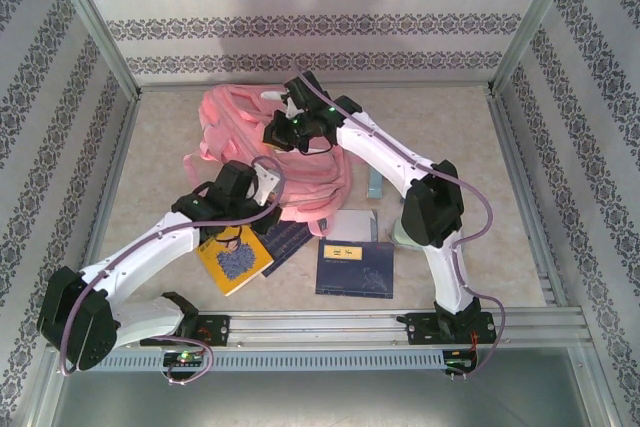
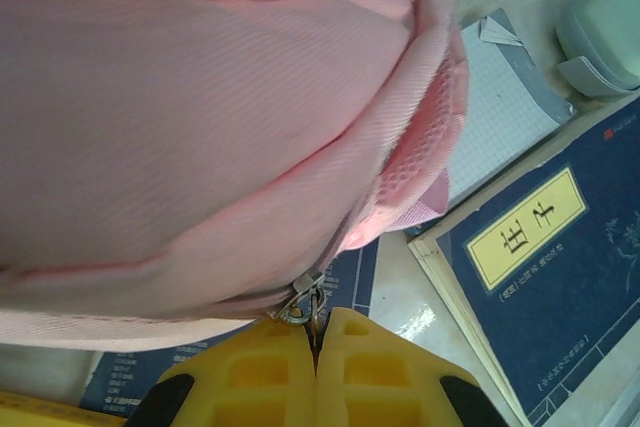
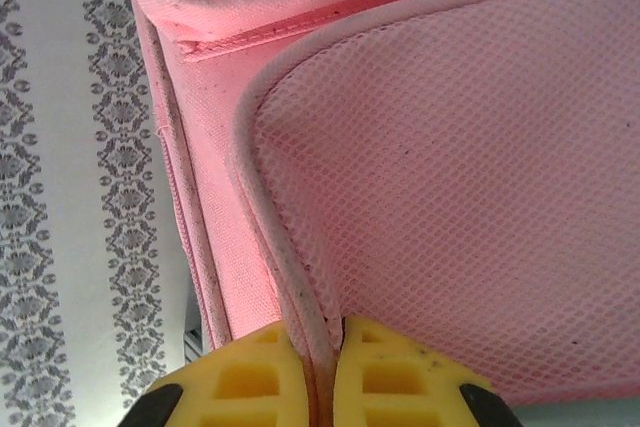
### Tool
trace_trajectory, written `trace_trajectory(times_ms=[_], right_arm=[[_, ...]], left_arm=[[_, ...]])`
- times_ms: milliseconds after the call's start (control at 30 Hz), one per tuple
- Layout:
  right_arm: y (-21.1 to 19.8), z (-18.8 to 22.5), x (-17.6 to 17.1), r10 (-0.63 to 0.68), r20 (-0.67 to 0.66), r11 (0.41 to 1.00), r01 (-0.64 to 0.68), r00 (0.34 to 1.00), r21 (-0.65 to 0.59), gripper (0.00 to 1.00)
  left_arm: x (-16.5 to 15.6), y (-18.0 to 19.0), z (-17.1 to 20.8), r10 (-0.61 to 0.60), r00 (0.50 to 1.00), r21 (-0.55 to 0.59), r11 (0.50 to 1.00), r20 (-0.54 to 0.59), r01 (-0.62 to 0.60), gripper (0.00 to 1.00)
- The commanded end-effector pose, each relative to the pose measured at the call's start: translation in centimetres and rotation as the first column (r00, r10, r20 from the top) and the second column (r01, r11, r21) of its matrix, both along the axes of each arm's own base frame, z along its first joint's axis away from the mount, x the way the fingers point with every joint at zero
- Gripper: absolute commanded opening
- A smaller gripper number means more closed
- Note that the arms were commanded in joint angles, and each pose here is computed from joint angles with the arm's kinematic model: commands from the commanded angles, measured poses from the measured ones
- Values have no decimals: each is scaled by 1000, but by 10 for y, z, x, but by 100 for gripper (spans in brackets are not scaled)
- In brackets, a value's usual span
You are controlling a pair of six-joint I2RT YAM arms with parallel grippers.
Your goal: Pack the student bag
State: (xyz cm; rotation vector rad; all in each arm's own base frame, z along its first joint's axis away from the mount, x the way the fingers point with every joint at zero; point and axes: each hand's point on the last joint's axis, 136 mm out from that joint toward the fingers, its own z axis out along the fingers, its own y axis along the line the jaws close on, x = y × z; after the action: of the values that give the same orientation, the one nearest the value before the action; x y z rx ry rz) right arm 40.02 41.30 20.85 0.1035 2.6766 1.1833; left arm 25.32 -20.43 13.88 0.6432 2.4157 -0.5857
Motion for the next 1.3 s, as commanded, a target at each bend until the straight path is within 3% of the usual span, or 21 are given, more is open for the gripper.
trace_trajectory(times_ms=[0, 367, 533, 567, 600, 667, 800, 900, 1033, 1133, 1267], right_arm=[[13, 24, 26, -168, 19, 983, 166, 986, 77, 0], [33, 12, 14, -279, -59, 956, 283, 958, 75, 0], [47, 18, 5, -243, -72, 961, 250, 967, 117, 0], [44, 21, 4, -234, -57, 965, 239, 971, 110, 2], [41, 25, 3, -230, -38, 967, 233, 972, 102, 14], [26, 33, 0, -232, 2, 970, 231, 973, 77, 36], [-6, 49, -4, -241, 35, 970, 238, 970, 56, 58], [-29, 54, -12, -224, 34, 974, 223, 974, 39, 64], [-71, 58, -24, -195, 107, 977, 203, 975, -69, 63], [-125, 34, -34, -226, 95, 948, 241, 970, -208, 63], [-178, -8, -40, -300, 10, 928, 294, 954, -227, 63]], left_arm=[[-11, -23, 2, -50, 999, -53, 997, -9, 49, 2], [-3, -44, -13, -34, 999, -33, 999, -26, 33, 1], [-3, -55, -14, -27, 999, -36, 999, -39, 26, 0], [-3, -53, -14, -20, 999, -37, 999, -40, 19, 0], [-4, -52, -16, -17, 999, -34, 999, -42, 15, 0], [-8, -48, -16, -11, 999, -35, 999, -45, 9, 0], [-18, -46, -23, -5, 997, -63, 998, -76, 1, 0], [-24, -44, -31, 2, 995, -76, 997, -101, -10, 0], [-30, -41, -34, -1, 994, -85, 996, -109, -8, 0], [-32, -39, -26, -2, 996, -92, 996, -94, -7, 0], [-31, -31, -12, 22, 998, -100, 995, -53, -27, 0]])
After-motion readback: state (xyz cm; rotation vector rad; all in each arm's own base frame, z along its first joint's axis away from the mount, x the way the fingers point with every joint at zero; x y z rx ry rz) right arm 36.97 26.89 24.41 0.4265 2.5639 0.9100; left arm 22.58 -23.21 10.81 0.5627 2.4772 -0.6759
